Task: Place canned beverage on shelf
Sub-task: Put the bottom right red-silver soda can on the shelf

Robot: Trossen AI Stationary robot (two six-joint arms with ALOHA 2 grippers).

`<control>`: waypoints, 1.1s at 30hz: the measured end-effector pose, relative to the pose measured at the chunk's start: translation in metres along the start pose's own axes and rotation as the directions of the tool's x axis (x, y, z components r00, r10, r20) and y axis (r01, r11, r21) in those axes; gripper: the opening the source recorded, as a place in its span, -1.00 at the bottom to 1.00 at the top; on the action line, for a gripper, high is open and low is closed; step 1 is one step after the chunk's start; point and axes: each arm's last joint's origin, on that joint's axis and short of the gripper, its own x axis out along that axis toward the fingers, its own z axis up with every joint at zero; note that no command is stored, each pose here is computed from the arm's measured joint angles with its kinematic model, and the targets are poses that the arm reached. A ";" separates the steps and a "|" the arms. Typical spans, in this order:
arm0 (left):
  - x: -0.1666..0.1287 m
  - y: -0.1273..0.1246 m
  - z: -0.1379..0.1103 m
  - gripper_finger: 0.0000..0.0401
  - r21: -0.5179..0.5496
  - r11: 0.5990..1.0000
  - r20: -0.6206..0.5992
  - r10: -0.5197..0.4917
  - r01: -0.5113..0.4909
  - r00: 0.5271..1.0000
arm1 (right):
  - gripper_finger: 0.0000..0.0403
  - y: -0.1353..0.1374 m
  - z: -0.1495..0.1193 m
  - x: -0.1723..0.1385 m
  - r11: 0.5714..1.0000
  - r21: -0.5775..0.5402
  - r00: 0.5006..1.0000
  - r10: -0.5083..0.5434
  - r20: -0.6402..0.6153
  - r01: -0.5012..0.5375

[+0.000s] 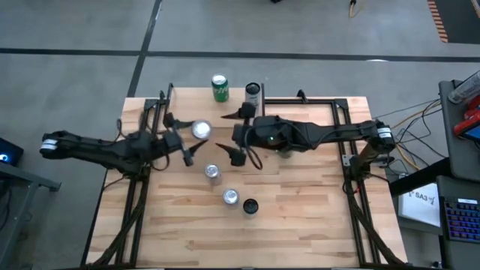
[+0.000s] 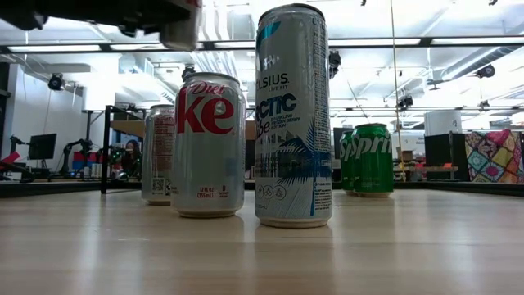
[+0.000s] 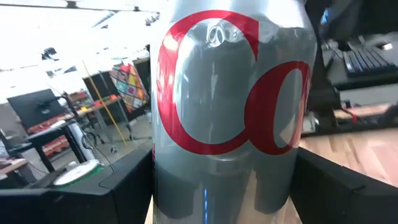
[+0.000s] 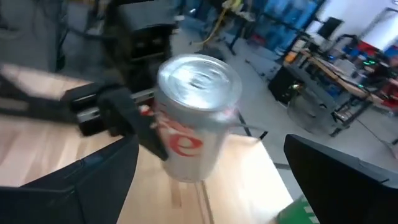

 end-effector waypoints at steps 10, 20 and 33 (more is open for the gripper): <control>-0.028 0.018 0.003 0.42 -0.037 0.998 0.105 0.057 -0.053 0.993 | 0.94 -0.006 -0.014 0.045 0.991 0.114 0.978 0.038 0.203 -0.062; -0.030 0.024 -0.001 0.42 -0.031 0.996 0.075 0.090 -0.088 0.993 | 0.94 0.001 -0.016 0.075 0.992 0.116 0.948 0.012 0.318 -0.052; -0.030 0.024 -0.002 0.42 -0.042 0.995 0.072 0.089 -0.086 0.993 | 0.94 0.002 -0.015 0.121 0.992 0.119 0.945 -0.011 0.326 -0.029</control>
